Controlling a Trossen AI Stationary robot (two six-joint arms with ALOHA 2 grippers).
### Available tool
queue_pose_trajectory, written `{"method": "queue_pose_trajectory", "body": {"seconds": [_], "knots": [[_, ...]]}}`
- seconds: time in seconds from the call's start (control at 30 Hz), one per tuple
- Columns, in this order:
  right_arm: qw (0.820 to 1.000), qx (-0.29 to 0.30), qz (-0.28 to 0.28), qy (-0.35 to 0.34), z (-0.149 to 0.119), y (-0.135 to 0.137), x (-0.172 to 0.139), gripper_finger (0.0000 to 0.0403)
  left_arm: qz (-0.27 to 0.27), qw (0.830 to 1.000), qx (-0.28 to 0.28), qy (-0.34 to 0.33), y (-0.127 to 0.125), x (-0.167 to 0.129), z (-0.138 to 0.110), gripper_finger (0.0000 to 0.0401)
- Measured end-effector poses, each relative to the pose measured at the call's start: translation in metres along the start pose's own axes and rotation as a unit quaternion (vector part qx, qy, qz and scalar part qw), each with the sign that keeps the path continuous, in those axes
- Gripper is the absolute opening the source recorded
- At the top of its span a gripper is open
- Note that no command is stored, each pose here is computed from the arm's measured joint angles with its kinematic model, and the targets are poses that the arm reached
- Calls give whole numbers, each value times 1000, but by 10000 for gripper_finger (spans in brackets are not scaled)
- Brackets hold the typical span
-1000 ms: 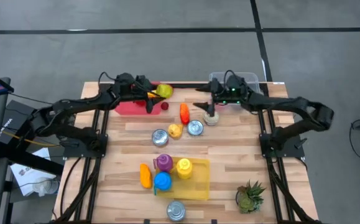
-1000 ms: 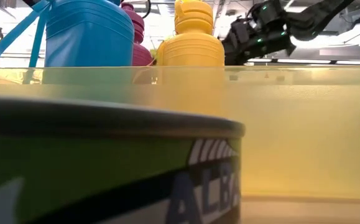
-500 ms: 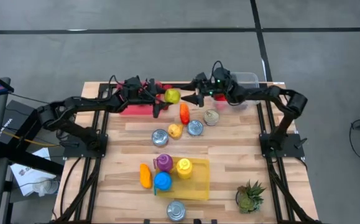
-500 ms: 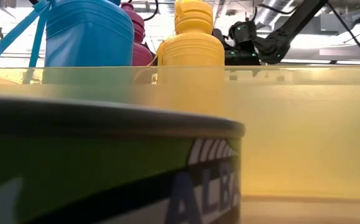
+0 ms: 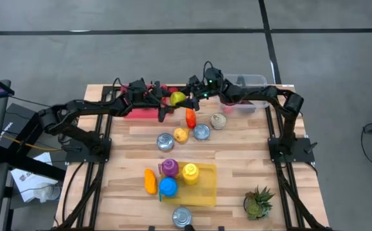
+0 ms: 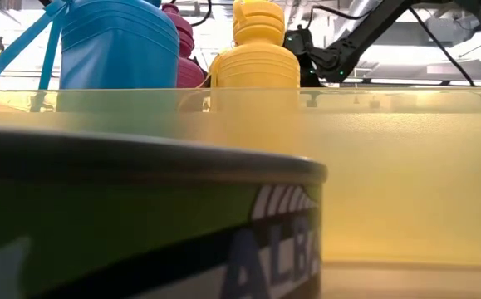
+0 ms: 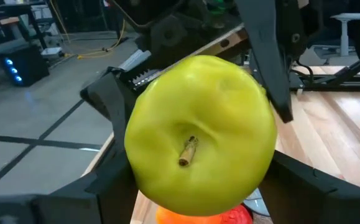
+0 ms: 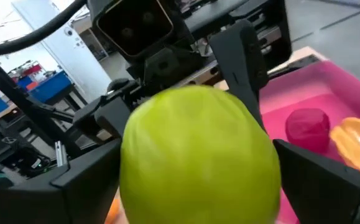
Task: Pick & Place Food Item
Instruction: Put the green apple from the red bin into the transparent bin
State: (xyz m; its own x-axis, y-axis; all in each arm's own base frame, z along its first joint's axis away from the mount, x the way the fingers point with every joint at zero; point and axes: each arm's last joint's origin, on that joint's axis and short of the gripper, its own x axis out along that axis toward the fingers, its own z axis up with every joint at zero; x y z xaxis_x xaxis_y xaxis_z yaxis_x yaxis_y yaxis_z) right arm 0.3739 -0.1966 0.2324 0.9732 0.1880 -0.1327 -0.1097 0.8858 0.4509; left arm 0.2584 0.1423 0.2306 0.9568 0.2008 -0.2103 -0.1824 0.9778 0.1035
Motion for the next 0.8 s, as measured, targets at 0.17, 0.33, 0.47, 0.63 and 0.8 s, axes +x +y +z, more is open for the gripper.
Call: {"method": "queue_pose_trajectory", "body": {"seconds": [0.17, 0.33, 0.47, 0.63, 0.8], "knots": [[1000, -3, 3, 11, 2, 4, 6, 330, 2, 1000, 2, 3, 0, 0, 0, 270], [1000, -2, 7, 17, 0, 8, 10, 302, 1, 1000, 2, 7, 0, 0, -1, 256], [1000, -7, 4, 19, -2, 9, 12, 302, 4, 999, 10, 40, -2, -8, 0, 301], [999, -20, 16, 22, -2, 15, 14, 302, 28, 995, 7, 97, -9, -34, 8, 381], [999, -34, 14, 20, 2, 18, 11, 300, 88, 989, 11, 119, -14, -63, 20, 390]]}}
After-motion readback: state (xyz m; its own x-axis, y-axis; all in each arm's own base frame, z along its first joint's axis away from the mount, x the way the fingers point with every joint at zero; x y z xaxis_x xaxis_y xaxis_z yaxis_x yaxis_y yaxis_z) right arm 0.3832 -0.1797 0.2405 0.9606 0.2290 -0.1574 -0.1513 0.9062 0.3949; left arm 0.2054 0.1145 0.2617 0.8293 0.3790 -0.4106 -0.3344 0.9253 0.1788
